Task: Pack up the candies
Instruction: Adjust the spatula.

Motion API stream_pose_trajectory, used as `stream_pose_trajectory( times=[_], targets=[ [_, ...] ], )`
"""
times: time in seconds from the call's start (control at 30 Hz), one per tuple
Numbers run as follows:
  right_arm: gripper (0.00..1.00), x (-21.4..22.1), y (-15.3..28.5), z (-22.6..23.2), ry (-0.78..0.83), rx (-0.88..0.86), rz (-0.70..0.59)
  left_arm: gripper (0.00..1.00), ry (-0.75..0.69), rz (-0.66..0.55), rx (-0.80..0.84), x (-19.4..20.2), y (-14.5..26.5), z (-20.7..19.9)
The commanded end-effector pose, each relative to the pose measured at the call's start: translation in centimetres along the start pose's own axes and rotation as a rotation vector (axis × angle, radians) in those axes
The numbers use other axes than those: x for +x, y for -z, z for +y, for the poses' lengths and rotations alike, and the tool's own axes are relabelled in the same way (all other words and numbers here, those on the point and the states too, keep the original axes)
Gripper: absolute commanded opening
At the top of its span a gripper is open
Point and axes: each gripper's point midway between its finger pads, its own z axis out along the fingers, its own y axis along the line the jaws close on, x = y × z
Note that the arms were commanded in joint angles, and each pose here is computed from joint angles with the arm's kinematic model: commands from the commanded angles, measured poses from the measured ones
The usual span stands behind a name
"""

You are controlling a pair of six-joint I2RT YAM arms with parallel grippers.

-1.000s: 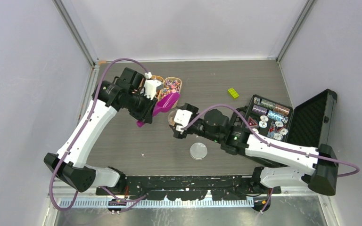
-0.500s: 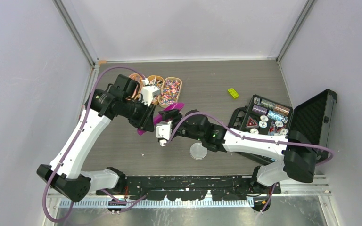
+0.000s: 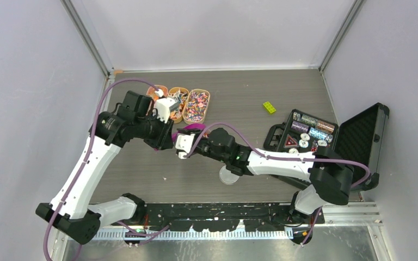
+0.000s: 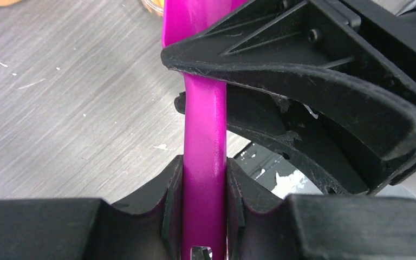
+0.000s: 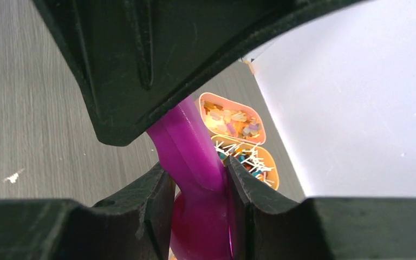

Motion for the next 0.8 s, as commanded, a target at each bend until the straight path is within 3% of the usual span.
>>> stream_pose_trajectory(
  times=[0.0,0.17,0.47,0.77],
  targets=[
    [0.0,-2.4,-1.2,-2.2,-0.199,0.136,-0.09,0.2,-0.053,-0.183,0.084,-3.5,0.4,-1.8],
    [0.0,-3.4,-1.9,-2.4,-0.233,0.132,-0.125,0.25,-0.038,-0.113,0.042,-2.5,-0.5,-0.8],
    [0.0,-3.7,-2.3,-1.6,-0.201,0.082,-0.143,0.26,-0.021,-0.132,0.094,-3.3,-1.7,-1.3],
    [0.0,-4.4,-2.2,-2.0,-0.173,0.089,-0.167,0.34,0.0,-0.074,0.098,-2.8,-2.7,-1.1]
  ],
)
